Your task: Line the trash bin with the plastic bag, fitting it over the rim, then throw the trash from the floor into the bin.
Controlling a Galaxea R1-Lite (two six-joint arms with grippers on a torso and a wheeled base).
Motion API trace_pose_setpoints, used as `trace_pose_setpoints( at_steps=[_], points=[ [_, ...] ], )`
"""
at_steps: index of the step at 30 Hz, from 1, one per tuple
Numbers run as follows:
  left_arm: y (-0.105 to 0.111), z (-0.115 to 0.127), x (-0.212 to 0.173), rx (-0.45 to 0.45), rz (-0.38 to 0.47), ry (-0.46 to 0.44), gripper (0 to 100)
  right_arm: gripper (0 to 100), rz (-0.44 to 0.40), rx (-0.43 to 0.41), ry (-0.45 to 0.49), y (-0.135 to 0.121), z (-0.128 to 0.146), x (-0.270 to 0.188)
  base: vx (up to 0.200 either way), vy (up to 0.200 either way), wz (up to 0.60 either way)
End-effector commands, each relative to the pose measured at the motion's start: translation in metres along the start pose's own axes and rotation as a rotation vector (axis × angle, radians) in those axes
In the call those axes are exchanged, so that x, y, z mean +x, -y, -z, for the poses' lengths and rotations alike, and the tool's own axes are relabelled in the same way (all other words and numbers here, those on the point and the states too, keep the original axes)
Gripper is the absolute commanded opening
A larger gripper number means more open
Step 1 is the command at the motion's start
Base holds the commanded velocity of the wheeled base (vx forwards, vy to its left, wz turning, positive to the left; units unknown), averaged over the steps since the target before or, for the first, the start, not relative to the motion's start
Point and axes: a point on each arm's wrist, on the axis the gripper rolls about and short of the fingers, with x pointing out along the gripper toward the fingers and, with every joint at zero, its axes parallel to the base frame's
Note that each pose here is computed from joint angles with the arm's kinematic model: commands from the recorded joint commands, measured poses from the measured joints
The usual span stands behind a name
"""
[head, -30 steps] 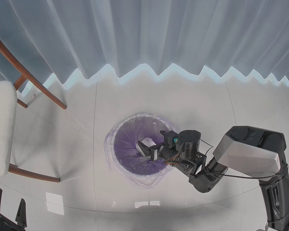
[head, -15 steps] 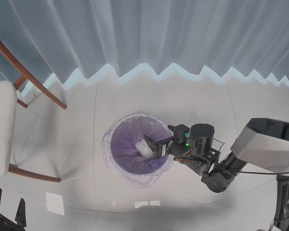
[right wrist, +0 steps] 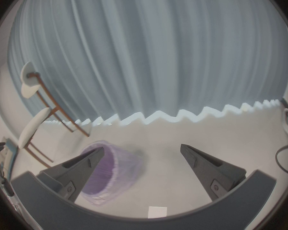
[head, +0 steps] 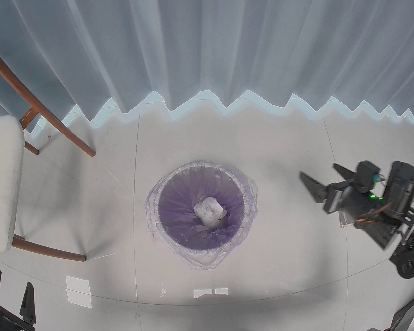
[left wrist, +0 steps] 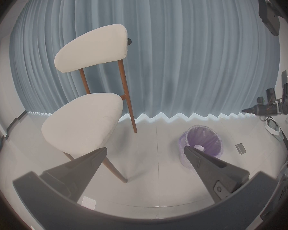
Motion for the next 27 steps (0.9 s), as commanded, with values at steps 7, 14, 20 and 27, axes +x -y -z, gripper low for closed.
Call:
trace_pose_setpoints(
  at_steps=[7, 14, 20, 27],
  points=[
    [0.002, 0.004, 0.000, 0.055, 0.072, 0.002, 100, 100, 0.395, -0.011, 0.286, 0.054, -0.005, -0.194, 0.000, 0.000, 0.00],
    [0.002, 0.004, 0.000, 0.054, 0.073, 0.003, 100, 100, 0.416, -0.051, 0.182, 0.034, 0.060, -0.261, 0.000, 0.000, 0.00],
    [0.002, 0.004, 0.000, 0.053, 0.073, 0.003, 100, 100, 0.398, -0.004, 0.116, 0.031, 0.084, -0.272, 0.000, 0.000, 0.00],
    [0.002, 0.004, 0.000, 0.056, 0.075, 0.003, 100, 100, 0.300, -0.096, 0.082, 0.030, 0.088, -0.269, 0.000, 0.000, 0.00]
  ],
)
